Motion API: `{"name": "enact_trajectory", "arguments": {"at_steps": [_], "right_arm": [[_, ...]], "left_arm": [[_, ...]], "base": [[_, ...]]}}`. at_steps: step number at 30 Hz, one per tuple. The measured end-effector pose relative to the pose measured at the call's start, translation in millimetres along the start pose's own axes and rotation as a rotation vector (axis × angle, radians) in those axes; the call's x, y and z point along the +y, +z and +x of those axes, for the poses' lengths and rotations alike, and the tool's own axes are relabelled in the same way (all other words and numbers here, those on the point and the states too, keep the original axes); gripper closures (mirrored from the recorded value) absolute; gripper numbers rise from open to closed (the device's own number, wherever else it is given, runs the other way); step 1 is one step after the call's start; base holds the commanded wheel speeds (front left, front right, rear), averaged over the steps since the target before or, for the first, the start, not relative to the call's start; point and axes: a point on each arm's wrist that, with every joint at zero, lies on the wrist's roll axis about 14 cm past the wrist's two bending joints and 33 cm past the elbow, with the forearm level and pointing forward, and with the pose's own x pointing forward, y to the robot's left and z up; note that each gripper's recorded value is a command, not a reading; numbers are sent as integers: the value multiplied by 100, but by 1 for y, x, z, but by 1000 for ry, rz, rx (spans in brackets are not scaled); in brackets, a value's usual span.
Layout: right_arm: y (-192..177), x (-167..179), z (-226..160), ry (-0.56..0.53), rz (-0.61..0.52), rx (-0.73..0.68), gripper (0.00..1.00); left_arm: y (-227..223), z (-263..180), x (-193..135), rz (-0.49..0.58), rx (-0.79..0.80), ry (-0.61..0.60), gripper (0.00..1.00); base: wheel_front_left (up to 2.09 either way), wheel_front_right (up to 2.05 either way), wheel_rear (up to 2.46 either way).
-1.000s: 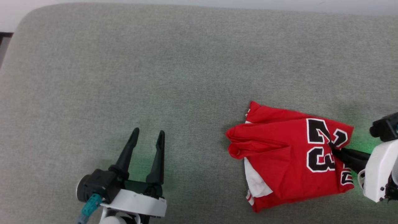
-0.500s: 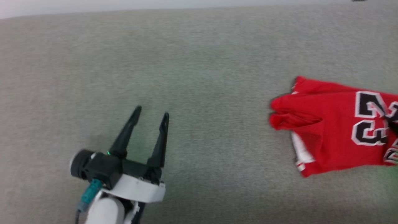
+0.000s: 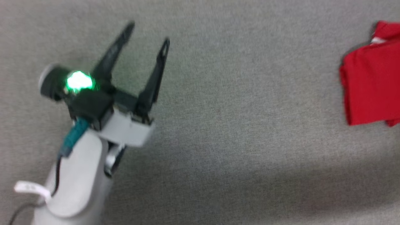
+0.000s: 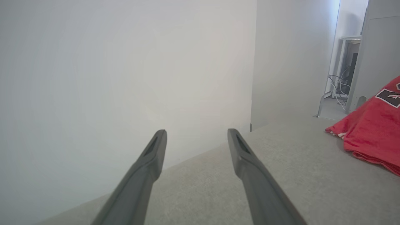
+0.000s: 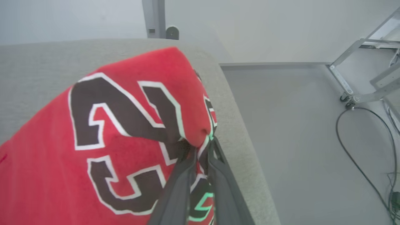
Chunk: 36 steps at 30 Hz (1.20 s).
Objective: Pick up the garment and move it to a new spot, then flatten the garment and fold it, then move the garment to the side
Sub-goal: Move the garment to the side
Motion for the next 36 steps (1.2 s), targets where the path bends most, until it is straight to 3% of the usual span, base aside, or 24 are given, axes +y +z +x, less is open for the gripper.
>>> {"name": "enact_trajectory", "arguments": {"at_steps": [10,22,24,36], "right_arm": [[-12,-33,43,-155,-121,78,100],[-37,-29,63,-217,-186,105,100],[-37,-29,62,-219,-180,105,2],[-27,-11,42,-143,-185,-5,0]], "left_arm": [[-32,48,2,18,-27,-80,0],[-48,49,8,-11,9,-63,0],[-44,48,8,-15,3,-58,0],[-32,-3,14,-77,66,86,0]], "base": [[0,0,0],[0,0,0],[0,0,0],[0,0,0]]}}
